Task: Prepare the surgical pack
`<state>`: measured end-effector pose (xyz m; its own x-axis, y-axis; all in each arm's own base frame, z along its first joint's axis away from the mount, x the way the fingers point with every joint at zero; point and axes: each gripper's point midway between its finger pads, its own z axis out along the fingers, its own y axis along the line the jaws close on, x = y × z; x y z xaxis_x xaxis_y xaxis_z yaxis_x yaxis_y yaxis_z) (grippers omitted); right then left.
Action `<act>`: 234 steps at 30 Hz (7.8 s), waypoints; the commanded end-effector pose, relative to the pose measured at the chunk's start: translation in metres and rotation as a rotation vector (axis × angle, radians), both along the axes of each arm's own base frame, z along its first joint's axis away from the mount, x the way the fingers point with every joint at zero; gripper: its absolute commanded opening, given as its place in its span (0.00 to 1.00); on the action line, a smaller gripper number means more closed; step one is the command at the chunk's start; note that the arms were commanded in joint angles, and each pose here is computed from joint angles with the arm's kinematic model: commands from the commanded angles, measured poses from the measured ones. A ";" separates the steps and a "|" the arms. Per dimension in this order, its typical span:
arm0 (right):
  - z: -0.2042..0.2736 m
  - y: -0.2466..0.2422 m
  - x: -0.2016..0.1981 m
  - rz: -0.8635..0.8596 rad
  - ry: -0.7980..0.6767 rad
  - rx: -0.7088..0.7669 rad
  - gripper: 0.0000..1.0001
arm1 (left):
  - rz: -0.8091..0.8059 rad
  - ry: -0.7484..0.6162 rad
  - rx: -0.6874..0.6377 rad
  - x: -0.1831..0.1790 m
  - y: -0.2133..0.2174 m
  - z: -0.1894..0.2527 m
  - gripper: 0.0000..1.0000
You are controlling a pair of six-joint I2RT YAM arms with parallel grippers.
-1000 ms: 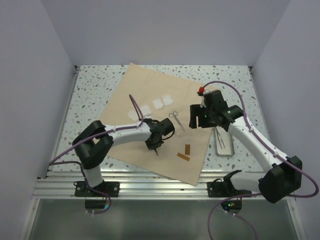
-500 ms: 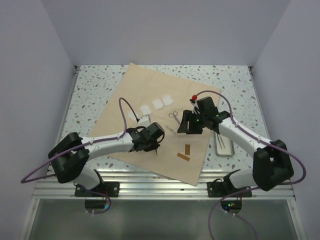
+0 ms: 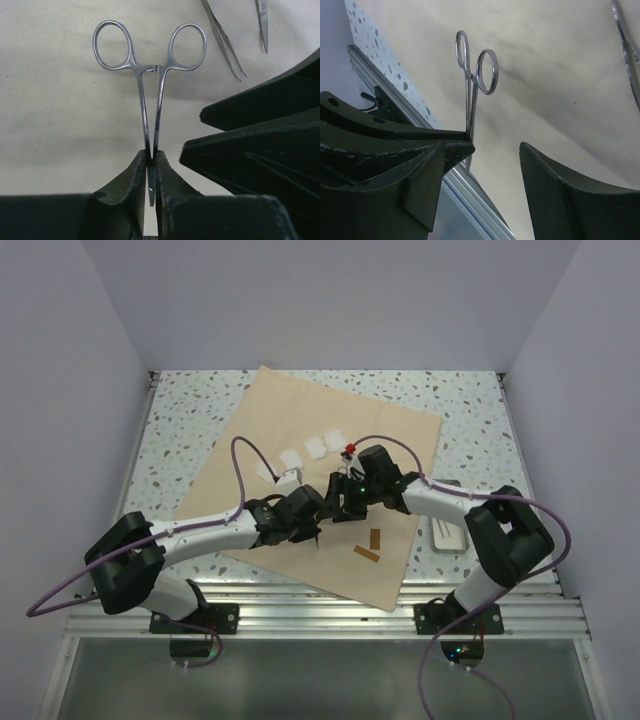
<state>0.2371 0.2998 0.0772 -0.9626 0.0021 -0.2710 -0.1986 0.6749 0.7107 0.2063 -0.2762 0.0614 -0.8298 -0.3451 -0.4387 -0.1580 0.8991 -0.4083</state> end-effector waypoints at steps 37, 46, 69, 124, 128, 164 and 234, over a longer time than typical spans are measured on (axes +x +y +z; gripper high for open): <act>0.027 -0.070 0.045 -0.097 -0.122 -0.190 0.00 | -0.090 -0.246 -0.155 0.024 0.026 0.063 0.84; 0.064 -0.249 0.056 -0.342 -0.120 -0.636 0.00 | -0.170 -0.324 -0.206 0.024 0.034 0.071 0.82; -0.022 -0.289 0.058 -0.305 0.157 -0.672 0.00 | -0.328 -0.309 -0.343 0.008 0.011 0.066 0.79; 0.013 -0.131 0.098 -0.196 -0.186 -0.698 0.46 | -0.032 0.006 -0.170 0.053 -0.019 0.032 0.70; 0.032 -0.166 0.102 -0.299 -0.192 -0.741 0.47 | 0.114 0.094 -0.013 0.058 -0.030 0.016 0.70; 0.078 -0.216 0.095 -0.405 -0.311 -0.673 0.47 | 0.415 0.311 0.150 0.096 -0.079 -0.022 0.51; 0.048 -0.083 0.060 -0.192 -0.129 -0.220 0.00 | -0.416 -0.244 -0.467 0.066 -0.127 0.101 0.00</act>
